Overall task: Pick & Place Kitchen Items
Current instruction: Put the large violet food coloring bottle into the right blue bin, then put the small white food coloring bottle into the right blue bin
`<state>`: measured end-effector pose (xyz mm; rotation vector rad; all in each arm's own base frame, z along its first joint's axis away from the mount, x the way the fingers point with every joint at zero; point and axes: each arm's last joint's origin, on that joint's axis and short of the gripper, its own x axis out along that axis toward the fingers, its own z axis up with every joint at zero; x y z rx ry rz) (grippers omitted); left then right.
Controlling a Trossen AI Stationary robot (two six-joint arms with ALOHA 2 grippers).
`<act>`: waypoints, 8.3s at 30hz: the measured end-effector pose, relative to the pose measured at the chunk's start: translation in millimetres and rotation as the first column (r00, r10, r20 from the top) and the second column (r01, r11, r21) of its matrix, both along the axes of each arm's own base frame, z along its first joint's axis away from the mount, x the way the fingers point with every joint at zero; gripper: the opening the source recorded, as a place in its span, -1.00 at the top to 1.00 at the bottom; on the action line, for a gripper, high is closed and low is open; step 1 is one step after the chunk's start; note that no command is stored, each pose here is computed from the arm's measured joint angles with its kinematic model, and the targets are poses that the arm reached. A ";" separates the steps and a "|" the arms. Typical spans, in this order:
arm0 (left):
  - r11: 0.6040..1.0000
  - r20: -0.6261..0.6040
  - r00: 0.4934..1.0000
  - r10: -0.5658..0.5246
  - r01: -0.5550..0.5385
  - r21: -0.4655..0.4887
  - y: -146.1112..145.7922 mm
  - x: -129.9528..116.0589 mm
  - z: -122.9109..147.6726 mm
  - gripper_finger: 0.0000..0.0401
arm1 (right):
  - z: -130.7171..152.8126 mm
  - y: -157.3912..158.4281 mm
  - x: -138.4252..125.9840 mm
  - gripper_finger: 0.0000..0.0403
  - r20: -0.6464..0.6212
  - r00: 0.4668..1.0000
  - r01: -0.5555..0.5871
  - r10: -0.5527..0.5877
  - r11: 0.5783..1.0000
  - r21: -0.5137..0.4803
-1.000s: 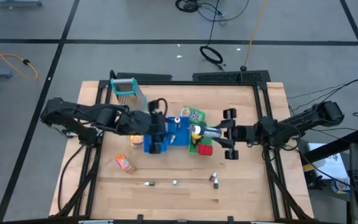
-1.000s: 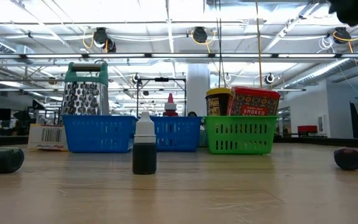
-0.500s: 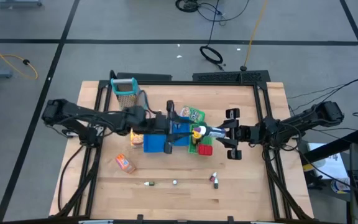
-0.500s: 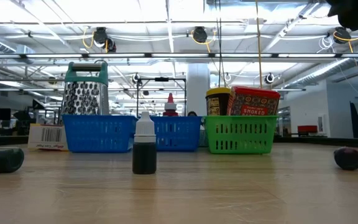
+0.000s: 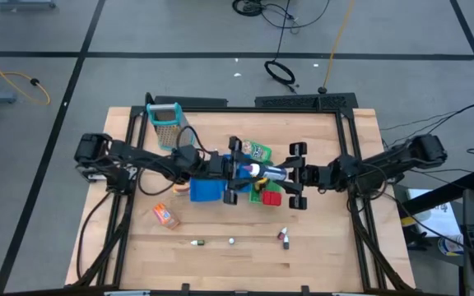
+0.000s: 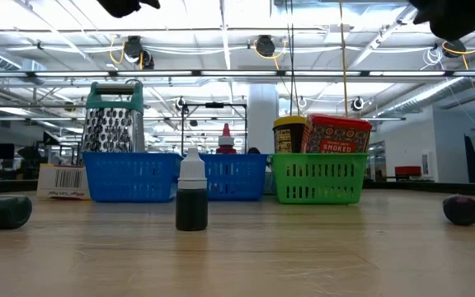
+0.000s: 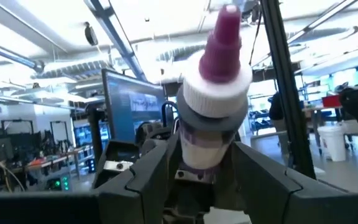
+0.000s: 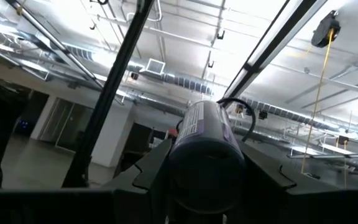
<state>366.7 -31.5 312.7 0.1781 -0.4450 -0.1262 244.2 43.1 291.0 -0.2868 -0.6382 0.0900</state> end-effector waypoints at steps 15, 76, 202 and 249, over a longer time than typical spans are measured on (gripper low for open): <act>0.999 0.128 0.992 -0.023 0.020 0.028 1.5 -1.4 7.6 0.11 | 2.1 -9.2 4.3 0.32 0.007 1.000 -0.004 0.004 1.000 0.010; 0.979 -0.550 0.821 0.152 -0.203 -0.032 16.0 8.2 -34.6 0.56 | -24.4 -32.6 -47.3 -0.10 -0.329 0.867 0.441 -0.374 0.884 0.156; 0.993 -0.842 0.536 -0.061 -0.049 -0.103 -116.3 -93.8 -127.8 -0.01 | -22.6 -31.0 -47.2 0.00 -0.310 0.902 0.369 -0.300 0.908 0.196; 0.979 -0.820 0.545 -0.174 0.003 -0.205 -126.8 -54.4 -222.3 0.54 | -22.0 -31.1 -47.4 0.00 -0.305 0.906 0.364 -0.293 0.908 0.210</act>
